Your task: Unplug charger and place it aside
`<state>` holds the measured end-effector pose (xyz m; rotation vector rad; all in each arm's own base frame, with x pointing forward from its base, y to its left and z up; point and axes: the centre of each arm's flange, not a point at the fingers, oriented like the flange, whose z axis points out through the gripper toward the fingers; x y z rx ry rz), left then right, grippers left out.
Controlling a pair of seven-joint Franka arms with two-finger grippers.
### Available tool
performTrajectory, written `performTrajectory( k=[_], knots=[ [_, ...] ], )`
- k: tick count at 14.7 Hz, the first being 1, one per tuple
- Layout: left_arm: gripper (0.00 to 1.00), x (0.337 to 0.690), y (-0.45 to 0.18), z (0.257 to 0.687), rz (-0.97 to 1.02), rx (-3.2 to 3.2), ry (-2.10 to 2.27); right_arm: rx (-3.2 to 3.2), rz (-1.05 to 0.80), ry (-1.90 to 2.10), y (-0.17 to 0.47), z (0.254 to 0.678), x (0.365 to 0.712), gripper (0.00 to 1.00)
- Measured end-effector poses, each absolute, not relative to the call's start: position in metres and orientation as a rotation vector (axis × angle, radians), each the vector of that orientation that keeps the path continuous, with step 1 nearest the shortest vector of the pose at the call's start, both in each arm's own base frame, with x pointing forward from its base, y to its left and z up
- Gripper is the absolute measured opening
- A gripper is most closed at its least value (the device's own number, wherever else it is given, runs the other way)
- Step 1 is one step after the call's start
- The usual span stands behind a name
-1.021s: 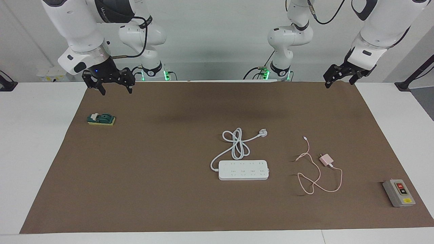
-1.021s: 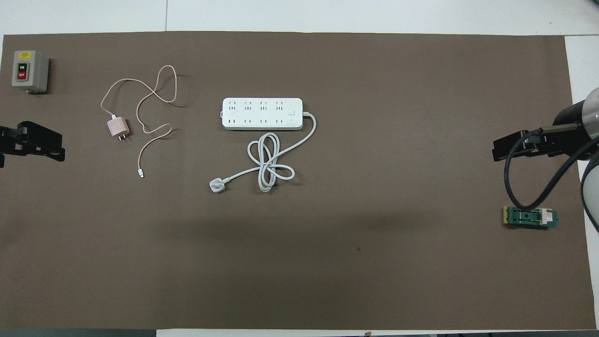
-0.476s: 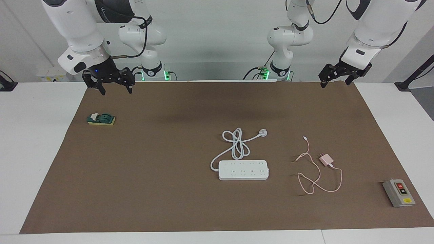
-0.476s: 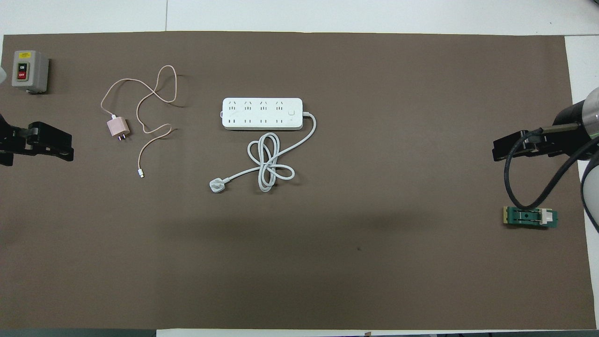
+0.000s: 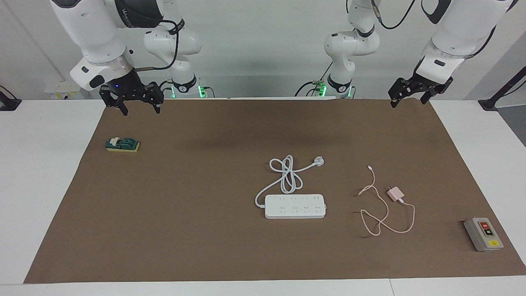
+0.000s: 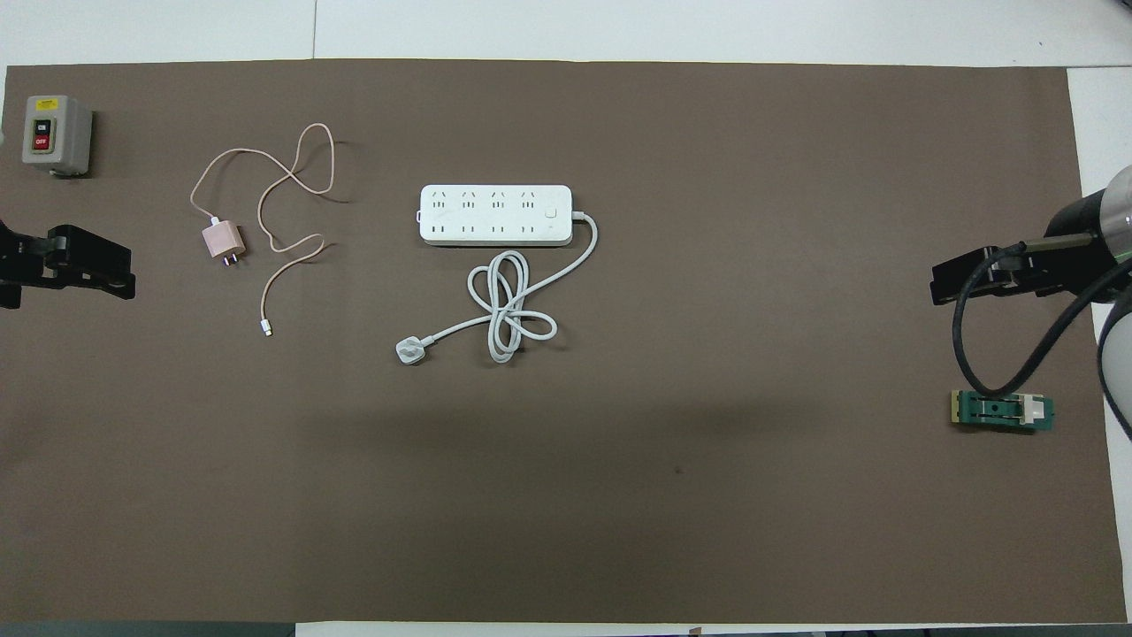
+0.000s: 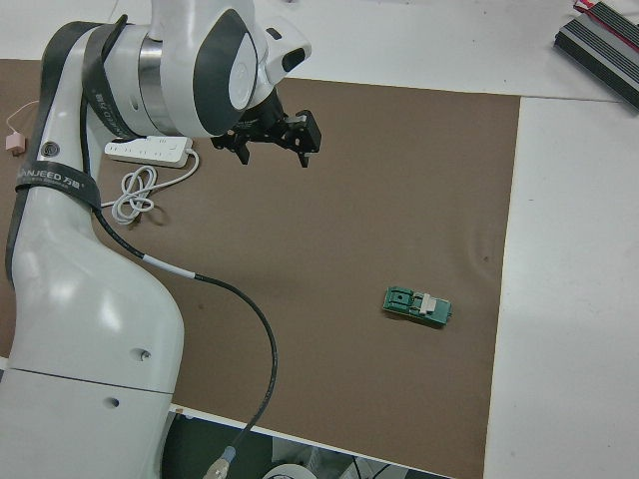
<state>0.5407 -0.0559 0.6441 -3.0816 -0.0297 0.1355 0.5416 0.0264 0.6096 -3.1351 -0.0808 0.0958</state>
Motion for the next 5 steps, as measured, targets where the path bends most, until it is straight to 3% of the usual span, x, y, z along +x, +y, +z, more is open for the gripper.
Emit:
performTrajectory(
  k=[5],
  knots=[
    [1.00,0.5435,-0.0511,0.6433,0.112,-3.084,-0.043,-3.135,0.096,-0.081,0.0264,0.6096,0.5416,1.00]
  ],
)
